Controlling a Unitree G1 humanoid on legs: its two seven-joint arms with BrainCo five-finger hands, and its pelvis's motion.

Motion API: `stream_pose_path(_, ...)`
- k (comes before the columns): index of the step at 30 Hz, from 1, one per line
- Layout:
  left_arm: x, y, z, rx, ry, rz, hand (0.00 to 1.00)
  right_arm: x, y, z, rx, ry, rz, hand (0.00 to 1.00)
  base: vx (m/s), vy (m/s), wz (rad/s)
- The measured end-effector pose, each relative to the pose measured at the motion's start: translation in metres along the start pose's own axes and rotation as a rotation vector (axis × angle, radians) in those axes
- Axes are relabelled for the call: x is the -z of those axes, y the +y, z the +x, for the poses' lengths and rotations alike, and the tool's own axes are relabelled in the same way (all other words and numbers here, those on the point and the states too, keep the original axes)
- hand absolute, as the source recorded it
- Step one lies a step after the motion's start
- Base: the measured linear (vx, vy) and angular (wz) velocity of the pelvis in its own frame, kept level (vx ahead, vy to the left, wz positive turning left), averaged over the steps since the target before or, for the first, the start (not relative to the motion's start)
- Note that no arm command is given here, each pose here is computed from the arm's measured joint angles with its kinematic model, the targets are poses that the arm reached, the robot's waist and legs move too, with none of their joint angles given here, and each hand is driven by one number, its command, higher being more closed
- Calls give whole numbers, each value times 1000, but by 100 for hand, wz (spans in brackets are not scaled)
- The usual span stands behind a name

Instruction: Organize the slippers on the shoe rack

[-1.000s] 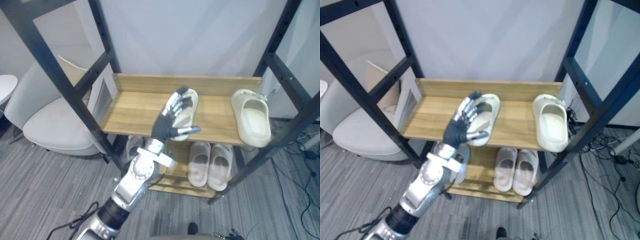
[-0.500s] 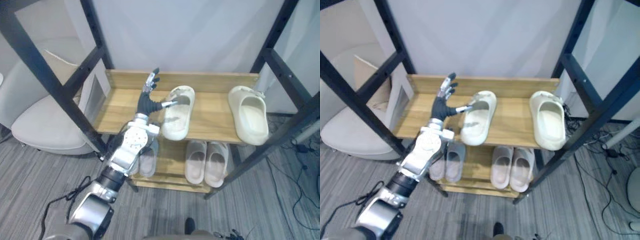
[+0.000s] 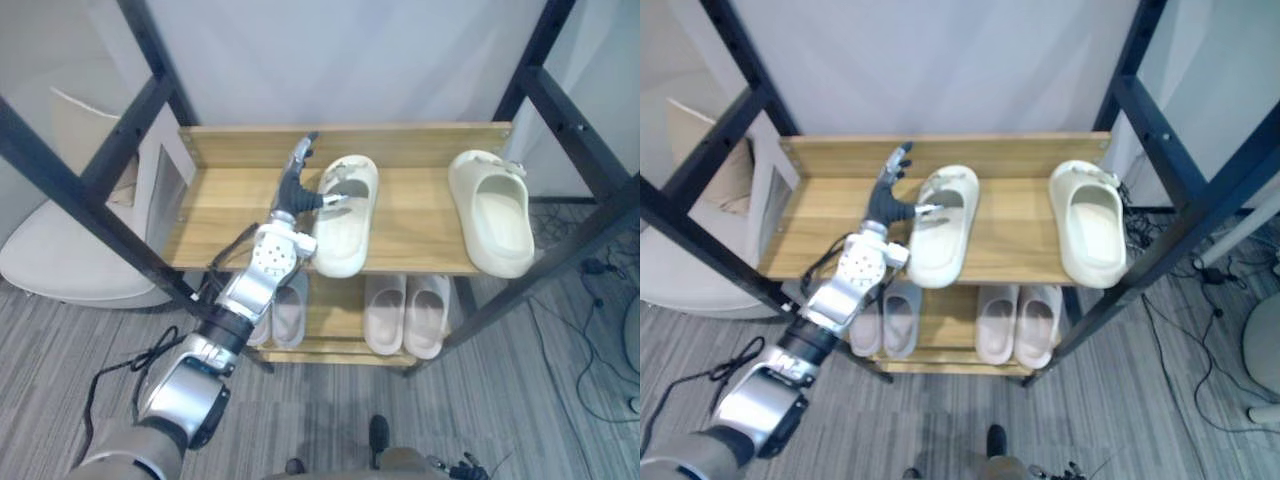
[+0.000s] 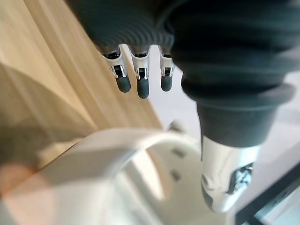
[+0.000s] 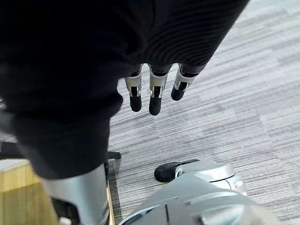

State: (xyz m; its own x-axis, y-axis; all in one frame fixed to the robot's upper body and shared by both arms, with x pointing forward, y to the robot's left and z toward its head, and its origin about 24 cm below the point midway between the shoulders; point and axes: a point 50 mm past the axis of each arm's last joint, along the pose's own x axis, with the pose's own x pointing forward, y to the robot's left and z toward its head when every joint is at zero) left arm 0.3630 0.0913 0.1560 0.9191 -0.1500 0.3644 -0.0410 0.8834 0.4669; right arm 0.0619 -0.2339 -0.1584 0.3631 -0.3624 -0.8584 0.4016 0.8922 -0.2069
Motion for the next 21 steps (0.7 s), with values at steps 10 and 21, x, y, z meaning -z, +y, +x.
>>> stream_pose_path(10, -5, 8, 16, 0, -25, 171, 100, -2, 0, 1, 3, -6, 15, 0, -17, -2, -4)
stream_pose_path(21, -8, 15, 22, -14, -36, 206, 100, -5, -1, 1, 7, -12, 31, 0, -13, 0, -2)
